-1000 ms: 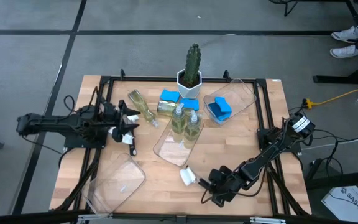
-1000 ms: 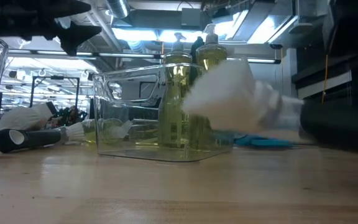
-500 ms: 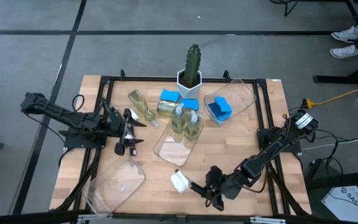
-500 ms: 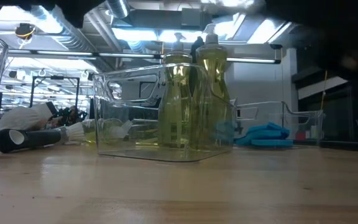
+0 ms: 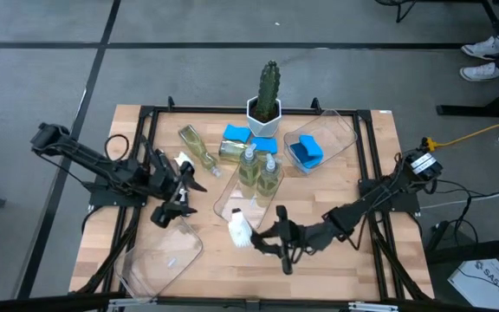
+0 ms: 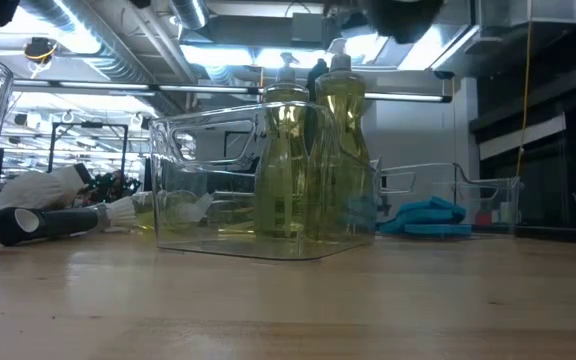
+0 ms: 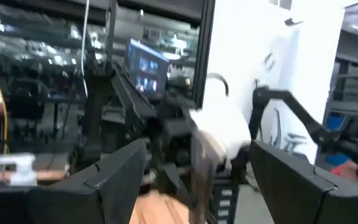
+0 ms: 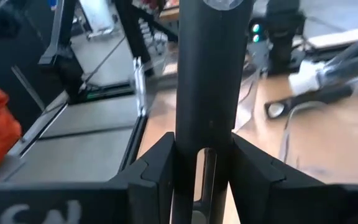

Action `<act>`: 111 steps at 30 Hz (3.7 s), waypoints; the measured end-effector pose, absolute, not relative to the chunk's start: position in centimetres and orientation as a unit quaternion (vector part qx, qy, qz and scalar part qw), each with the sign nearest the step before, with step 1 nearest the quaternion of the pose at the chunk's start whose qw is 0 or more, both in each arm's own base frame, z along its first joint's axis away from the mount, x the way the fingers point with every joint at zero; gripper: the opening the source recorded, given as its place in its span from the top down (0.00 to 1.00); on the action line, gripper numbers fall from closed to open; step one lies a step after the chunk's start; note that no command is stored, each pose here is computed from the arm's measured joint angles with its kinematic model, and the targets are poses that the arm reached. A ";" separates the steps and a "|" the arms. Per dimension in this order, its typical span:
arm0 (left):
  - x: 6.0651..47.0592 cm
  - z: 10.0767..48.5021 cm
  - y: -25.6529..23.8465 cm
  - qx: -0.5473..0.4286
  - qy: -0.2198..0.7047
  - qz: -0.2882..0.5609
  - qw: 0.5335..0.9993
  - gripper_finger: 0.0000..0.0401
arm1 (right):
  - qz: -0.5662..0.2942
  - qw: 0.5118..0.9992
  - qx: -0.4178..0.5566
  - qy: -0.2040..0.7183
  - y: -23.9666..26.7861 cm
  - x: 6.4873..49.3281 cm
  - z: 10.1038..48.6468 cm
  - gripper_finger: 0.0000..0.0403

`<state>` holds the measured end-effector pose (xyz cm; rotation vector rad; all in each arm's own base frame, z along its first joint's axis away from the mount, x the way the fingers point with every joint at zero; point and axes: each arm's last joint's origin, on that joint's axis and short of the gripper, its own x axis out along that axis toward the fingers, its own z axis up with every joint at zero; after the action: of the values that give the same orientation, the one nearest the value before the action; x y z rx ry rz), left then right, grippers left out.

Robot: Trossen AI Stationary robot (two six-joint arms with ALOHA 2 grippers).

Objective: Pick & Place Kitchen Sink Supplies
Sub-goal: Put the black dish brush into the bottom transparent bin

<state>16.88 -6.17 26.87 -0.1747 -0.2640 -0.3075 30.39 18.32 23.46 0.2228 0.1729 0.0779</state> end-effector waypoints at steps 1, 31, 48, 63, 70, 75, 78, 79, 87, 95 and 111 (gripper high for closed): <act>17.1 26.6 -6.3 -0.085 -0.123 -0.155 0.976 0.30 | 0.035 0.990 0.108 0.083 18.1 30.6 23.6 0.71; 24.9 25.6 -9.7 -0.054 -0.046 -0.062 0.996 0.30 | 0.034 0.999 -0.009 0.041 14.8 33.6 26.2 0.71; 25.4 25.5 -10.4 -0.044 -0.085 -0.131 0.987 0.30 | 0.014 0.999 -0.002 0.029 13.0 34.3 26.5 0.71; 28.4 25.0 -10.7 -0.032 -0.104 -0.134 0.985 0.32 | 0.012 0.999 -0.001 0.042 13.0 34.3 26.2 0.71; 29.1 25.4 -10.9 -0.019 -0.068 -0.124 0.990 0.57 | 0.016 0.999 0.003 0.051 13.0 34.3 26.0 0.70; 29.1 25.2 -10.8 -0.012 -0.059 -0.110 0.992 0.77 | 0.014 0.998 0.003 0.058 13.0 34.3 25.8 0.70; 29.1 25.0 -10.8 -0.008 -0.045 -0.100 0.994 0.77 | 0.017 0.998 0.006 0.068 13.0 34.2 25.7 0.67; 29.1 25.0 -10.8 -0.006 -0.040 -0.101 0.994 0.77 | 0.019 0.997 0.009 0.072 13.0 34.2 25.6 0.66; 26.5 25.9 -11.4 0.024 0.042 -0.074 0.996 0.77 | 0.018 0.993 0.050 0.107 13.0 34.1 24.9 0.53; 19.9 27.5 -14.4 0.066 0.098 -0.007 0.993 0.77 | 0.023 0.988 0.081 0.131 13.0 34.0 24.5 0.38; 14.2 26.1 -16.8 -0.042 0.203 -0.062 0.976 0.77 | 0.024 0.979 0.121 0.163 13.0 33.8 23.9 0.35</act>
<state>14.19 -16.76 26.06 -0.0843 0.4099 -0.1243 33.84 13.03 23.92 0.2435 0.3278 0.0479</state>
